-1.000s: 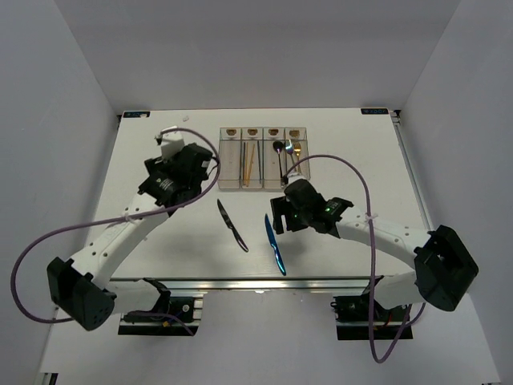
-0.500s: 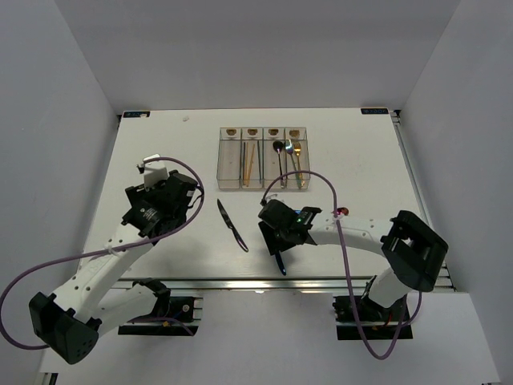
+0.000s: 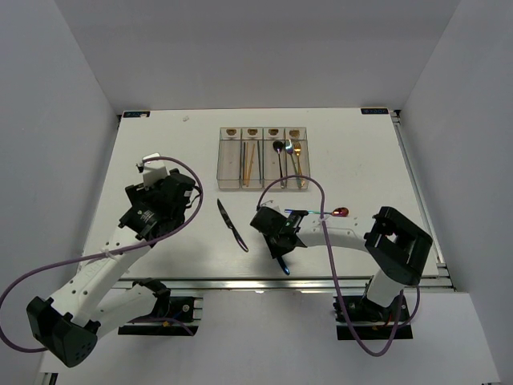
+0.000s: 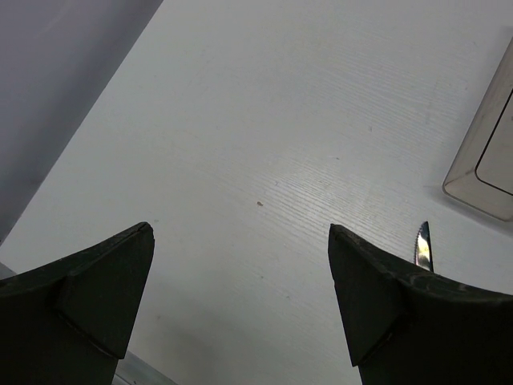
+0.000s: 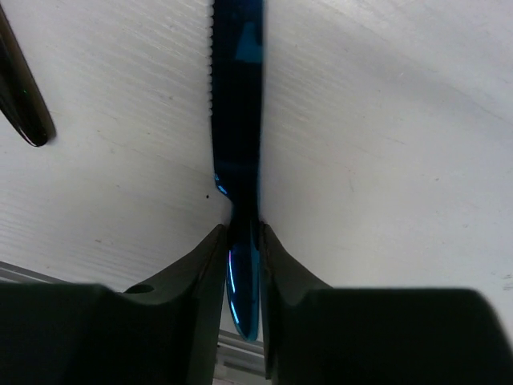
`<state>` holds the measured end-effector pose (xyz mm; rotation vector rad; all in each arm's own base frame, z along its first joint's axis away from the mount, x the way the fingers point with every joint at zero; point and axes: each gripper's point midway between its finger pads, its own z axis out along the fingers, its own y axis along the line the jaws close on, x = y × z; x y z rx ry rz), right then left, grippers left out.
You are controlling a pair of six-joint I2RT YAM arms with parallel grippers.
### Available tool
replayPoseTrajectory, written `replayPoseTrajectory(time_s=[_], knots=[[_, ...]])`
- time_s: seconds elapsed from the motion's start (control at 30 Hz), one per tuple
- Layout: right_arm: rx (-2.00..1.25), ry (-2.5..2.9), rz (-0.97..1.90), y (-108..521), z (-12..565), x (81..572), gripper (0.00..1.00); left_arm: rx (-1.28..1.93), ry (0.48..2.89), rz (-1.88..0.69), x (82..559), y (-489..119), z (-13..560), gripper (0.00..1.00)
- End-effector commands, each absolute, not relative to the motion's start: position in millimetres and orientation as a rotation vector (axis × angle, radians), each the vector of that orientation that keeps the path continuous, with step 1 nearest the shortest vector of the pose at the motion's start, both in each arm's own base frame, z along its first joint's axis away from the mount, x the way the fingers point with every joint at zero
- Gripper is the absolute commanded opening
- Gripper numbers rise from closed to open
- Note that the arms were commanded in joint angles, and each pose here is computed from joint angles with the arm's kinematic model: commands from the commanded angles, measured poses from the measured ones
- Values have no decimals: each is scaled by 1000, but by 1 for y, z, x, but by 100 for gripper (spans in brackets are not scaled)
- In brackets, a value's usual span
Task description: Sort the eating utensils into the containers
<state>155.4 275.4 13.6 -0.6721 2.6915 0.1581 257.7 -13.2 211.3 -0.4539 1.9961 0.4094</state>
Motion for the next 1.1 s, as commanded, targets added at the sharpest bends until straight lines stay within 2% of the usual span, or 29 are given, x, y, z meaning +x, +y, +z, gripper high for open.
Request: replayPoseTrajectory(time_s=[0.0, 0.07, 0.1, 0.2, 0.47, 0.87, 1.07], knots=[[-711, 2841, 16, 246, -18, 126, 24, -465, 1974, 378, 258, -13, 218, 98], [-720, 2857, 27, 245, -23, 122, 20, -465, 1973, 377, 257, -12, 218, 98], [-722, 2870, 26, 244, -25, 120, 12, -468, 1969, 372, 257, -12, 219, 98], [-726, 2867, 35, 247, -22, 120, 0, -466, 1967, 367, 256, -12, 219, 98], [-707, 2690, 162, 281, 31, 145, 0, -467, 1965, 362, 256, -12, 220, 98], [-644, 2527, 254, 299, 91, 169, 0, -478, 1957, 368, 255, -10, 222, 98], [-575, 2382, 338, 338, 150, 221, 0, -514, 1927, 387, 252, -3, 227, 98]])
